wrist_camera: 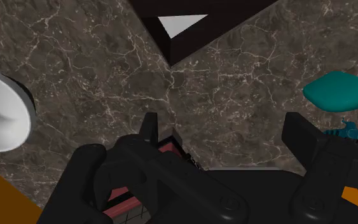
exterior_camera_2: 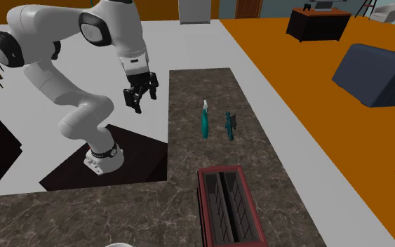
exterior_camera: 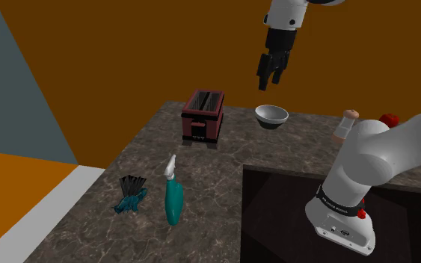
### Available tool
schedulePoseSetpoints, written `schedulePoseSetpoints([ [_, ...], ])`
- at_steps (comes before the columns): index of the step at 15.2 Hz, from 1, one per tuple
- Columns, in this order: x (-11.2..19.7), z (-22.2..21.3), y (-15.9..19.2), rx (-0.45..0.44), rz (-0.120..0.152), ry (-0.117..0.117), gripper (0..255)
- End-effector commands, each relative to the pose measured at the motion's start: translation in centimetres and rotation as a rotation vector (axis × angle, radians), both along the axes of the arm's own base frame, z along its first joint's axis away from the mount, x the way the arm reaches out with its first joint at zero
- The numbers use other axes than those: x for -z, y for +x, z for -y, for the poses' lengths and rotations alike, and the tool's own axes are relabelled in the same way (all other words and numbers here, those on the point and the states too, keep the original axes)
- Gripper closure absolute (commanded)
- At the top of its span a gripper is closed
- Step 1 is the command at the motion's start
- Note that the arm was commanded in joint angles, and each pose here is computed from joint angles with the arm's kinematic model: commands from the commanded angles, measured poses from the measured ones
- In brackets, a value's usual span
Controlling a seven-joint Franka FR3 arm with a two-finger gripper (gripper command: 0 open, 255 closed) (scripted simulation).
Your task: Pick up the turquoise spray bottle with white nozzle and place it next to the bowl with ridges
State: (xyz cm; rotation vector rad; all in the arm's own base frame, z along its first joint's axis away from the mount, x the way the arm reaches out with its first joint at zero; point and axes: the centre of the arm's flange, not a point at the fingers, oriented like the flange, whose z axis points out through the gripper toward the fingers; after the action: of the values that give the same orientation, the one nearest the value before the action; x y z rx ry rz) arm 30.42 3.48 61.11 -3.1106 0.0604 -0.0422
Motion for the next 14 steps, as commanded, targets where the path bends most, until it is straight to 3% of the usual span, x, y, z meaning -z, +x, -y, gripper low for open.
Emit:
schedulePoseSetpoints([
  [1, 0.0, 0.0, 0.0, 0.000, 0.000, 0.000, 0],
  [14, 11.0, -11.0, 5.8, 0.400, -0.205, 0.106, 0],
])
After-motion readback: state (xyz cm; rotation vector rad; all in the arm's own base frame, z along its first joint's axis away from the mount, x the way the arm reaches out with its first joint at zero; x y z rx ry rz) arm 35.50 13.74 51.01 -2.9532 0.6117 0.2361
